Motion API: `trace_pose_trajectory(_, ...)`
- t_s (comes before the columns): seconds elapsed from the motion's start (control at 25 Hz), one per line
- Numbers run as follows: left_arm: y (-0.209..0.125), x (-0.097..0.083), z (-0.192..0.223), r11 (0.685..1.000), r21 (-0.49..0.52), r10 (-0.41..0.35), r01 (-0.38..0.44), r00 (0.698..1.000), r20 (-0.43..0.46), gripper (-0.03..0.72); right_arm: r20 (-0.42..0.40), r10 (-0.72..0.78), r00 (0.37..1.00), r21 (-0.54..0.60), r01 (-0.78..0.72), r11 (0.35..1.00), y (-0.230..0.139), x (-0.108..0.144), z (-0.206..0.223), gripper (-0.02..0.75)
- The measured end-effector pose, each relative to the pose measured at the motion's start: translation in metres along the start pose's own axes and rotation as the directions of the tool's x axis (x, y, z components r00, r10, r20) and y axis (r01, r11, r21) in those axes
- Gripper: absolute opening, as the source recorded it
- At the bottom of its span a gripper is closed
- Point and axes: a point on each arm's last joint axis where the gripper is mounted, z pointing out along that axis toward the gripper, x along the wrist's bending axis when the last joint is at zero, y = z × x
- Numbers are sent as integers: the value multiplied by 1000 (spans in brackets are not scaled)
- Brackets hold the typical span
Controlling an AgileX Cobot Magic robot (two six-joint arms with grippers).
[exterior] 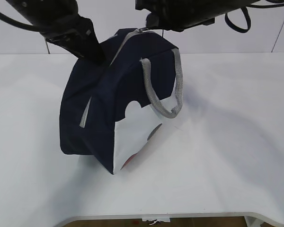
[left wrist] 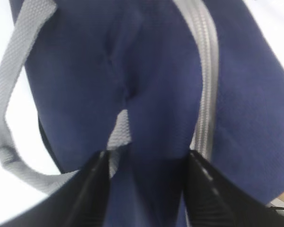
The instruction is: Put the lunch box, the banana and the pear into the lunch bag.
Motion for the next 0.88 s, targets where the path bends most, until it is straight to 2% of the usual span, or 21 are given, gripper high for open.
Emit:
trace_pose_trajectory(0.04,0,0,0,1000,0,0,0,1000,0,384,0,0,1000,0,0,1000,0,0,0,1)
trace_pose_trajectory(0.08,0,1,4,1000,6,-5,5,1000,5,176,-1,2,1000,0,-2,1000,0,0,0,1)
trace_pose_trajectory(0.16,0,1,3,1000,8,-1,1,1000,9,64,-1,2,1000,0,-2,1000,0,0,0,1)
trace_pose_trajectory(0.2,-1,0,3,1000,15,5,-5,1000,13,64,-1,2,1000,0,-2,1000,0,0,0,1)
trace_pose_trajectory(0.24,-1,0,3,1000,20,13,-14,1000,15,10,-1,2,1000,0,-2,1000,0,0,0,1)
trace_pose_trajectory(0.48,-7,-2,-1,993,72,91,-93,995,27,-3,-2,6,1000,1,-6,1000,0,0,0,1)
trace_pose_trajectory(0.64,-9,-5,-10,989,88,115,-117,993,19,-3,0,5,1000,0,-5,1000,0,-1,0,1)
trace_pose_trajectory(0.88,-12,-3,-24,980,116,169,-162,984,-58,-4,29,24,999,-13,-24,1000,5,-15,-2,1)
